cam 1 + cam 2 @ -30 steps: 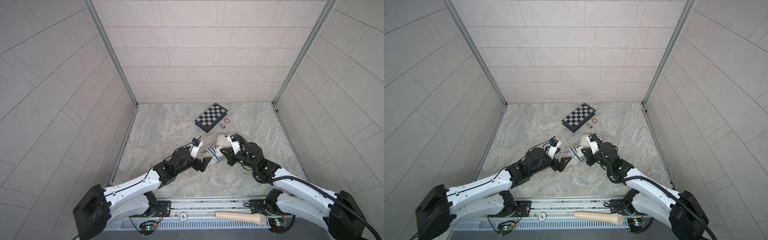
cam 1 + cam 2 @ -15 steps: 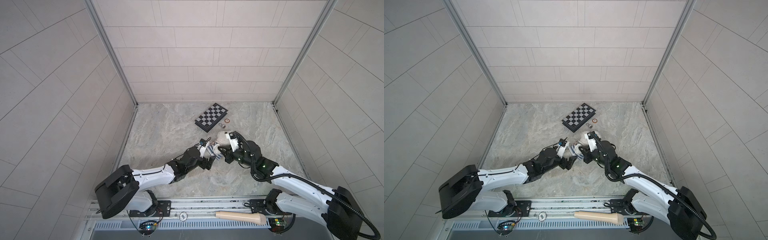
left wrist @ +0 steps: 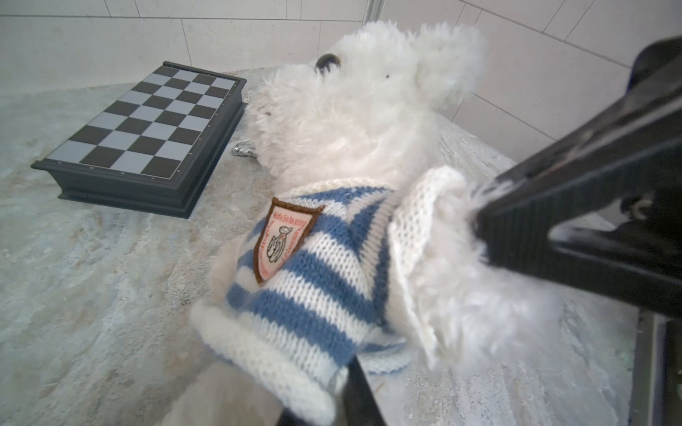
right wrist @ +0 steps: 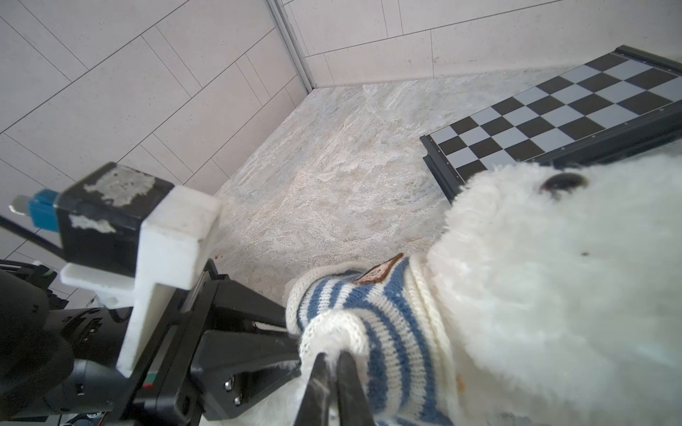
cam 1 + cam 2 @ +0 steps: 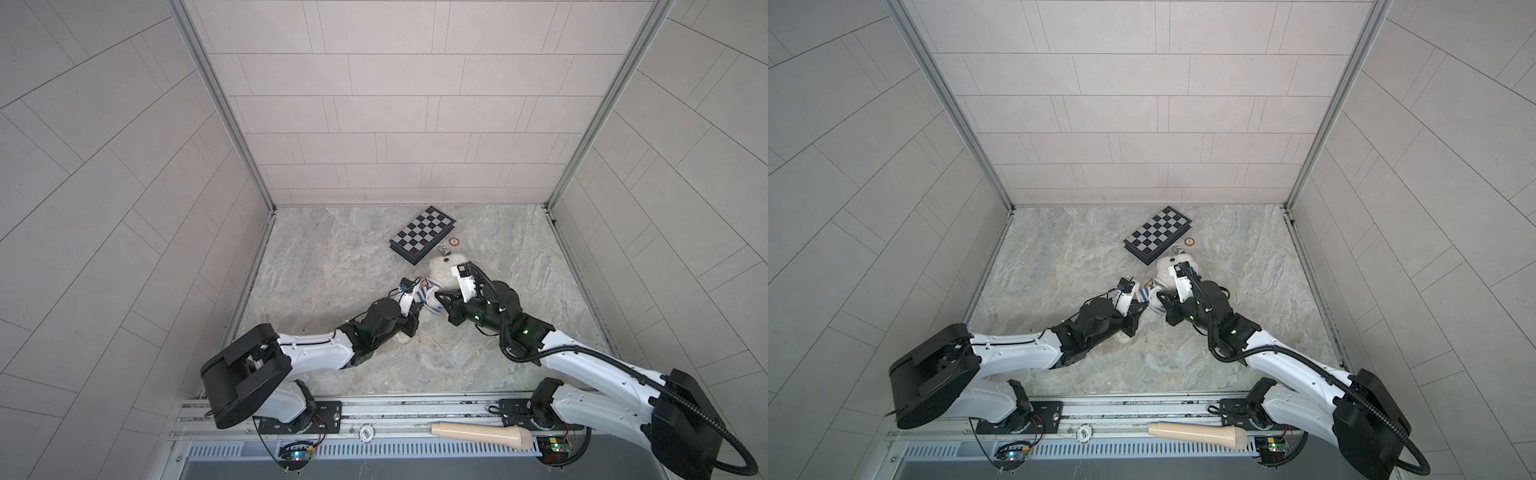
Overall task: Dress the teddy bear
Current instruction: 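Lower the bear onto its side and grasp its arms with both grippers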
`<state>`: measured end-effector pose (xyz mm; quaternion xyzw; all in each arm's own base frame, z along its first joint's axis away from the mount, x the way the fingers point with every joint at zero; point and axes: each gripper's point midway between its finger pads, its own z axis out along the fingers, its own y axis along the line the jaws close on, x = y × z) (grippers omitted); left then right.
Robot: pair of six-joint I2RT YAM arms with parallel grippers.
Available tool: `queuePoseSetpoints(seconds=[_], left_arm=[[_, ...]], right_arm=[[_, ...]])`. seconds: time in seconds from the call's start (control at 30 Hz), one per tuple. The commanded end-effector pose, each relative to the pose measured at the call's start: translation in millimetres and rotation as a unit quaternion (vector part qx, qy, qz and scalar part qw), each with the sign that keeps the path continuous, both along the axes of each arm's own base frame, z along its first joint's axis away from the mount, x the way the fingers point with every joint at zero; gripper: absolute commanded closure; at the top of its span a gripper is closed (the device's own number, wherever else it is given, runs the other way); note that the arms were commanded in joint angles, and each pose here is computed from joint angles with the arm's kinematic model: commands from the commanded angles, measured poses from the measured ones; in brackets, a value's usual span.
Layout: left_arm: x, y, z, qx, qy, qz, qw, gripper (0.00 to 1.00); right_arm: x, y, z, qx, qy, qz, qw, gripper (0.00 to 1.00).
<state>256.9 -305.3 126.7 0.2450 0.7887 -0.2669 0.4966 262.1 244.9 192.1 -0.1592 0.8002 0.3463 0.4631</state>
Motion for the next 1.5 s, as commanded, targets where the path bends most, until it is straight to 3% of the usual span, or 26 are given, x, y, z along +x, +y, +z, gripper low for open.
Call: queuePoseSetpoints(seconds=[0.0,0.27,0.53,0.7,0.9,1.23,1.47], left_arm=[[-6,2,19,-0.03,-0.015,-0.015,0.999,1.0],[-28,6,52,-0.095,0.0,-0.087,0.992,1.0],[-67,5,81,-0.154,0.029,-0.18,0.971,1.0],[-86,7,98,-0.177,0.038,-0.216,0.96,1.0],[-91,13,98,-0.174,0.045,-0.212,0.961,1.0],[-93,17,91,-0.189,0.05,-0.206,0.959,1.0],[-97,16,87,-0.187,0.06,-0.216,0.956,1.0]], right_arm=[[3,5,35,0.026,-0.045,0.007,0.999,0.96],[-14,-2,46,-0.003,-0.085,0.039,0.996,0.62],[-47,-38,49,-0.021,-0.139,0.03,0.99,0.38],[-64,-49,65,0.013,-0.173,0.029,0.984,0.34],[-45,-84,62,-0.015,-0.178,-0.076,0.981,0.31],[-29,-78,37,-0.04,-0.153,-0.08,0.984,0.29],[-18,-56,15,-0.035,-0.13,-0.045,0.99,0.29]])
